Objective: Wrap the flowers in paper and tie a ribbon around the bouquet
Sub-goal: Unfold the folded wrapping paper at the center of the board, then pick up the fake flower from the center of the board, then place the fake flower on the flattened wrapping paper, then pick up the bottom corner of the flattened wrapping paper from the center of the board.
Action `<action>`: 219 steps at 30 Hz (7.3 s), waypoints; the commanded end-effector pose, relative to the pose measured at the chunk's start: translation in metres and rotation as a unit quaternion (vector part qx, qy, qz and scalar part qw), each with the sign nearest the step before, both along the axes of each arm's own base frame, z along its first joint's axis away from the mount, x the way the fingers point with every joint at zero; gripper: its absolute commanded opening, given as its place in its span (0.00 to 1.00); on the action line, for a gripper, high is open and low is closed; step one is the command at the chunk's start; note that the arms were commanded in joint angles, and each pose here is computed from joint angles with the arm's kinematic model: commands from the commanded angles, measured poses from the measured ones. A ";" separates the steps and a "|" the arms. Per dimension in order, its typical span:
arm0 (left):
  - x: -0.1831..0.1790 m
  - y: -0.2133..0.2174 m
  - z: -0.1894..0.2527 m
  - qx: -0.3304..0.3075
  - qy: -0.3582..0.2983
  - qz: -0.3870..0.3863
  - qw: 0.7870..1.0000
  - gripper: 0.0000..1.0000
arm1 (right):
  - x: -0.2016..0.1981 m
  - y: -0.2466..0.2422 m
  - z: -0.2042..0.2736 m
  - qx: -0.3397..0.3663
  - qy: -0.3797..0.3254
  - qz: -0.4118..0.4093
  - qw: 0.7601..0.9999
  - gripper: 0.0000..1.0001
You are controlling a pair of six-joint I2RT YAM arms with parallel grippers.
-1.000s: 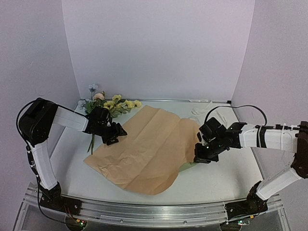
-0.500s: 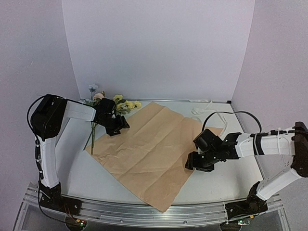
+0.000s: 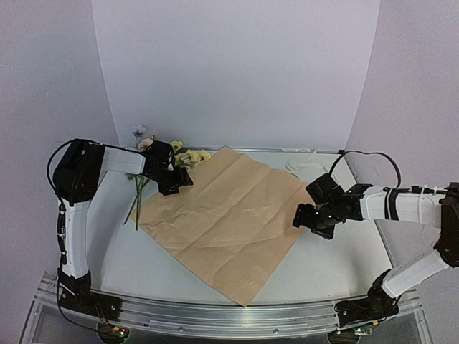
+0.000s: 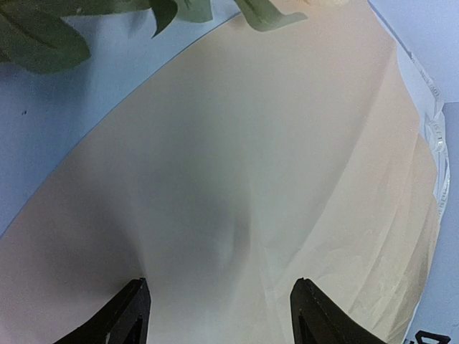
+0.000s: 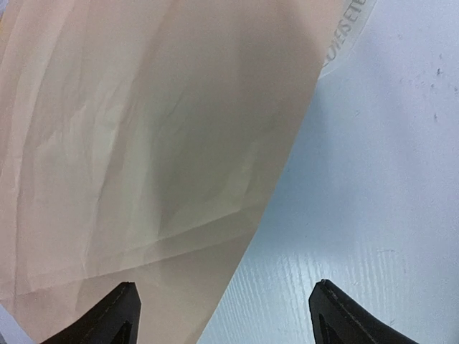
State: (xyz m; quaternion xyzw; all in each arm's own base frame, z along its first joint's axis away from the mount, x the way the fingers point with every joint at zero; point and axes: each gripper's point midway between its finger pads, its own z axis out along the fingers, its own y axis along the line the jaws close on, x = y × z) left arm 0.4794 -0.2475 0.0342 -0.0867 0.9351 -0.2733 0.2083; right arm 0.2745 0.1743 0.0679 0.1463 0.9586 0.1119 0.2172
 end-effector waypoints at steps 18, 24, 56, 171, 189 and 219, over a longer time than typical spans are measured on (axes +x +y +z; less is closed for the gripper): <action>-0.002 0.005 -0.010 0.009 0.021 -0.025 0.999 0.71 | 0.029 0.019 -0.043 0.042 0.009 -0.047 0.998 0.22; -0.010 0.005 -0.010 -0.003 0.030 -0.019 0.999 0.70 | 0.007 0.009 -0.050 0.056 0.017 -0.062 0.996 0.00; -0.007 0.088 0.116 0.057 -0.077 0.096 0.991 0.80 | -0.009 0.006 0.038 0.002 -0.058 0.022 0.998 0.92; -0.035 -0.171 0.030 0.095 -0.027 -0.039 0.994 0.00 | 0.017 0.045 -0.023 -0.011 0.000 0.084 0.996 0.83; -0.033 -0.166 0.001 0.117 -0.023 -0.041 0.992 0.01 | -0.003 0.031 -0.072 -0.024 0.052 0.054 0.997 0.69; -0.070 -0.125 0.122 -0.011 -0.080 -0.077 0.994 0.71 | -0.076 0.061 -0.009 0.025 -0.011 0.176 0.984 0.93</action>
